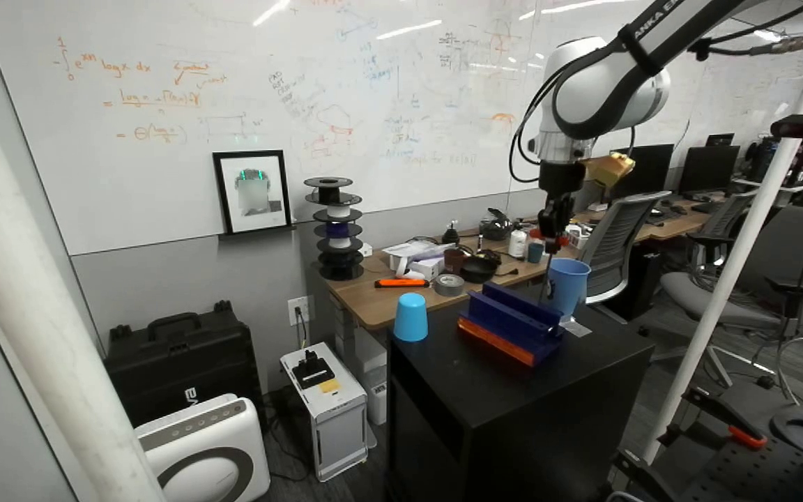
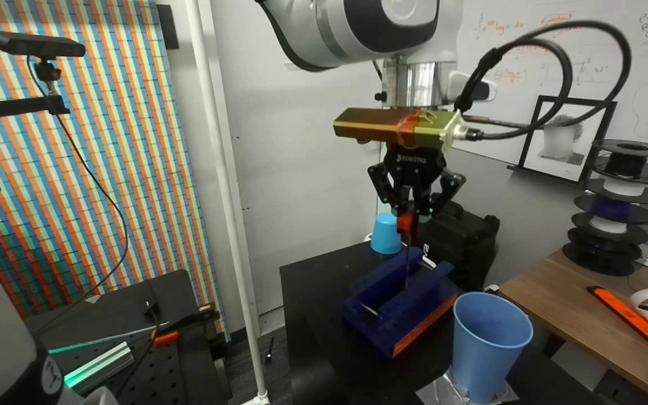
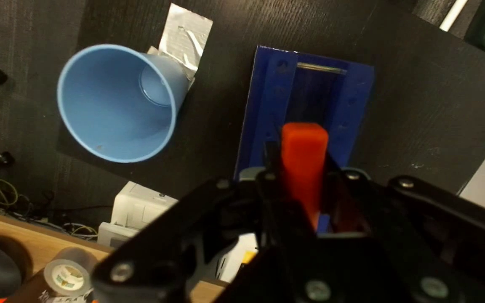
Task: Pick the tool with the orange handle and put it in the cup
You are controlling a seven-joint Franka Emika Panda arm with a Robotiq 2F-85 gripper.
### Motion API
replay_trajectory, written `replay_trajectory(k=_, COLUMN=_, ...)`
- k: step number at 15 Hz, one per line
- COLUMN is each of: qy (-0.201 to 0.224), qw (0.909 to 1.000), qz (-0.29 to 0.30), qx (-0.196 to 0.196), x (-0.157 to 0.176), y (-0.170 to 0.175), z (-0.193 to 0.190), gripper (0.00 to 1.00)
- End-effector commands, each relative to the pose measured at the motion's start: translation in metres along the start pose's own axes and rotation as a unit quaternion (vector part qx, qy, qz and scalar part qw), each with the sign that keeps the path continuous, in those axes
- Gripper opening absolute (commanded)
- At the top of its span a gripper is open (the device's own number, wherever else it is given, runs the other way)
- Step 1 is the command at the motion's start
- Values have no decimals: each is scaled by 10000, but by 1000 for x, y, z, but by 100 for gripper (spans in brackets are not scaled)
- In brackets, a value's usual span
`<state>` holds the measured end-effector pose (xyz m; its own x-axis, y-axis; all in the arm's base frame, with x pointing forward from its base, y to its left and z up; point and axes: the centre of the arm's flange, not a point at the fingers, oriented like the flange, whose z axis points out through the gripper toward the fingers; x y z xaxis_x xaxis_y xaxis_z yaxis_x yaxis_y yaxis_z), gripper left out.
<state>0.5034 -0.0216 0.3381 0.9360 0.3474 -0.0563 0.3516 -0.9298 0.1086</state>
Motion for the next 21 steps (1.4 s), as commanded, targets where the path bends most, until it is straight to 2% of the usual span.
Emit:
replay_trajectory(k=1, qy=480, qw=9976, qz=483, qx=-143, x=-43, y=30, z=-71, gripper=9)
replay_trajectory(k=4, qy=923, qw=9890, qz=1120, qx=-284, x=-59, y=73, z=-107, gripper=9)
replay_trajectory(k=7, qy=910, qw=9833, qz=1557, qx=-256, x=-63, y=107, z=-109, gripper=9)
replay_trajectory(k=12, qy=363, qw=9808, qz=1914, qx=43, x=-40, y=124, z=-39, gripper=9)
replay_trajectory(k=17, qy=-186, qw=9752, qz=2160, qx=437, x=-22, y=127, z=36, gripper=9)
replay_trajectory(k=20, qy=-212, qw=9729, qz=2266, qx=396, x=-15, y=130, z=43, gripper=9)
replay_trajectory(k=21, qy=-199, qw=9720, qz=2312, qx=373, x=-14, y=131, z=37, gripper=42)
